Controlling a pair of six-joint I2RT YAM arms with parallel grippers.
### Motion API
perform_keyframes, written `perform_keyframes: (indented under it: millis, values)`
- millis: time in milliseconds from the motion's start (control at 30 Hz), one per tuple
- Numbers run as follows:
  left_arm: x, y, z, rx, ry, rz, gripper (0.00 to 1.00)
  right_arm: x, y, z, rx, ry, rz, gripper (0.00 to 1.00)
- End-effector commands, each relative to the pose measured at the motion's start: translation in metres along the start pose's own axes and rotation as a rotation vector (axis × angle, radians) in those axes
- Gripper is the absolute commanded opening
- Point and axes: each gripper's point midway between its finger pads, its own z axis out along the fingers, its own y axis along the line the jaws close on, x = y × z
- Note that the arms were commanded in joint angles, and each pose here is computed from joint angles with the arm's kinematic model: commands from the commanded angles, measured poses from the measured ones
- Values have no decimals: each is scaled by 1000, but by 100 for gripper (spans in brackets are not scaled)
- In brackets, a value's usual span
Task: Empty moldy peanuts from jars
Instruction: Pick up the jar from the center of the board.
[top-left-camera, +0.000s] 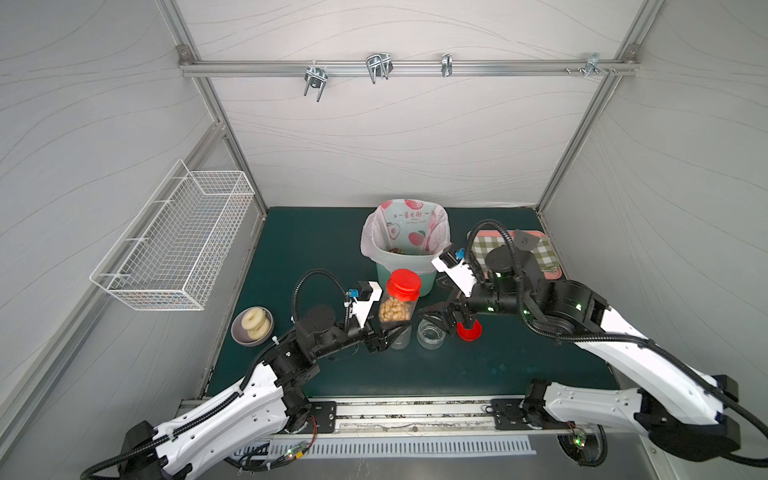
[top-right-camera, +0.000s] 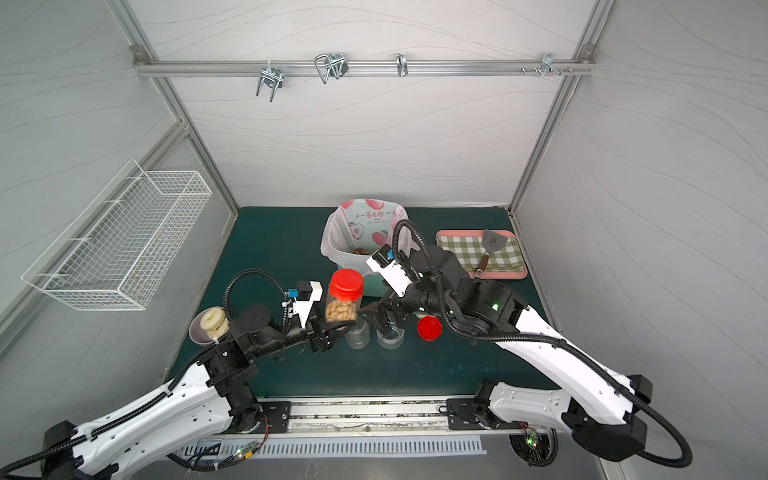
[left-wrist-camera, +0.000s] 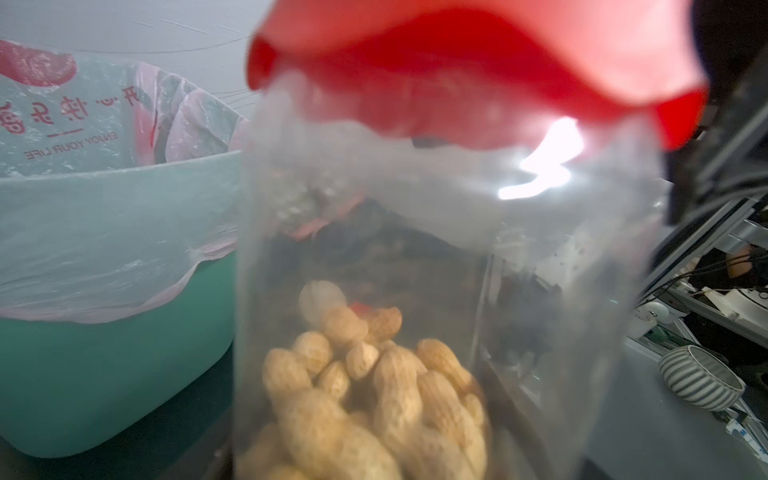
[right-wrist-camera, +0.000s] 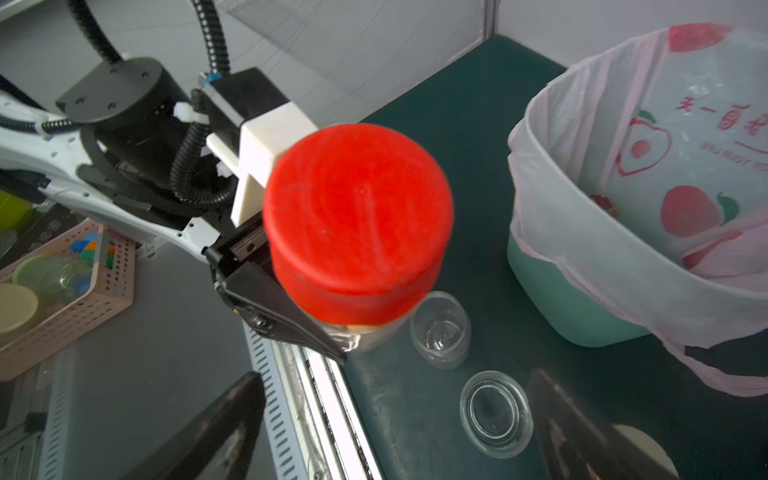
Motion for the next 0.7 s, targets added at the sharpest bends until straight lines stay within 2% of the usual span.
perform_keyframes:
  millis: [0, 133, 300, 367, 667]
  values:
    - [-29, -1, -7, -21, -120, 19, 34, -8, -16, -8, 43, -85, 40, 99]
    - [-34, 6, -13, -63, -165, 1, 33, -15, -25, -9, 40, -140, 90, 99]
    - [-37, 13, -21, -103, -225, -16, 31, -26, -50, -4, 162, -220, 136, 99]
    - [-37, 15, -23, -117, -227, -14, 30, -31, -52, 0, 163, -248, 147, 99]
    - [-31, 25, -25, -180, -204, 16, 30, -14, -59, 24, 175, -166, 187, 99]
